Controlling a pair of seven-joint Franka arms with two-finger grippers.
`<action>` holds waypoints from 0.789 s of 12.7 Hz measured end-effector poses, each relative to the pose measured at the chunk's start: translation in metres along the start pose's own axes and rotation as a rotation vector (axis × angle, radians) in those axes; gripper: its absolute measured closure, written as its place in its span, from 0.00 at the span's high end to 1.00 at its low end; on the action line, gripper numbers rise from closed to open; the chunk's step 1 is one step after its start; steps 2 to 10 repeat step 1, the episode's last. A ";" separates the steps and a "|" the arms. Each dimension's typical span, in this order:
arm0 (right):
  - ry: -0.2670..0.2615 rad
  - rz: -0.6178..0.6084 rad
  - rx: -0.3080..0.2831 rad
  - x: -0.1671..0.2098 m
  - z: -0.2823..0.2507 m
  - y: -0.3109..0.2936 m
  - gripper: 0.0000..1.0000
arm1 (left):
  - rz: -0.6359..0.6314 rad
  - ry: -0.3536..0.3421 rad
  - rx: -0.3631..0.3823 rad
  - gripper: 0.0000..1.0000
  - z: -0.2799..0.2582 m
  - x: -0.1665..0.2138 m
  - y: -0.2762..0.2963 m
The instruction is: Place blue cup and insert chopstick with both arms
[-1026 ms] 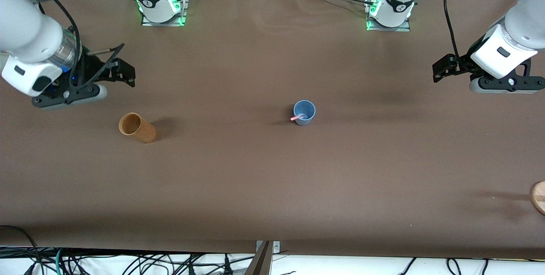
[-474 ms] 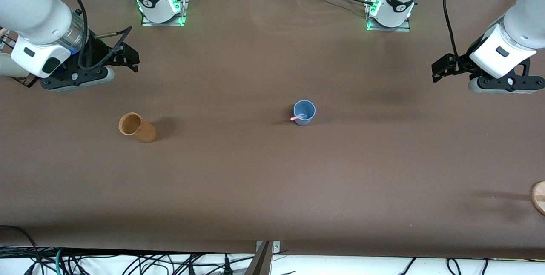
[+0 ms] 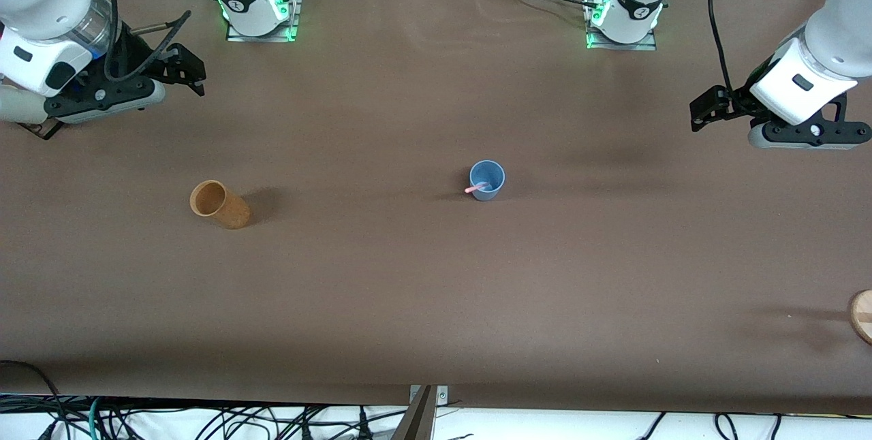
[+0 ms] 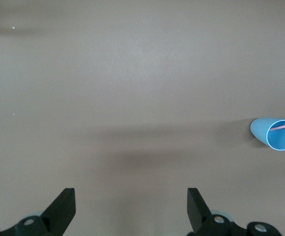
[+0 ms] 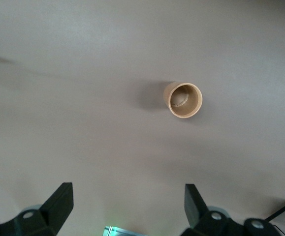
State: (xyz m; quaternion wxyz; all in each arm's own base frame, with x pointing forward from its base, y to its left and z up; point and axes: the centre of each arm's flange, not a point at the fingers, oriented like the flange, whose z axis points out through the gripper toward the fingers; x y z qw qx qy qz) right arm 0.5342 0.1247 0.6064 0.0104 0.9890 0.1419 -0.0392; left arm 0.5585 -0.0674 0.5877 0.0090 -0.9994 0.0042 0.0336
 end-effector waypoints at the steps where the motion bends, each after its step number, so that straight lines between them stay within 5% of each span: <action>1: -0.003 0.000 0.000 0.000 0.002 0.000 1.00 | 0.000 0.000 0.000 1.00 0.000 0.000 0.000; 10: -0.003 0.000 0.000 0.000 0.002 0.000 1.00 | 0.000 0.000 0.000 1.00 0.000 0.000 0.000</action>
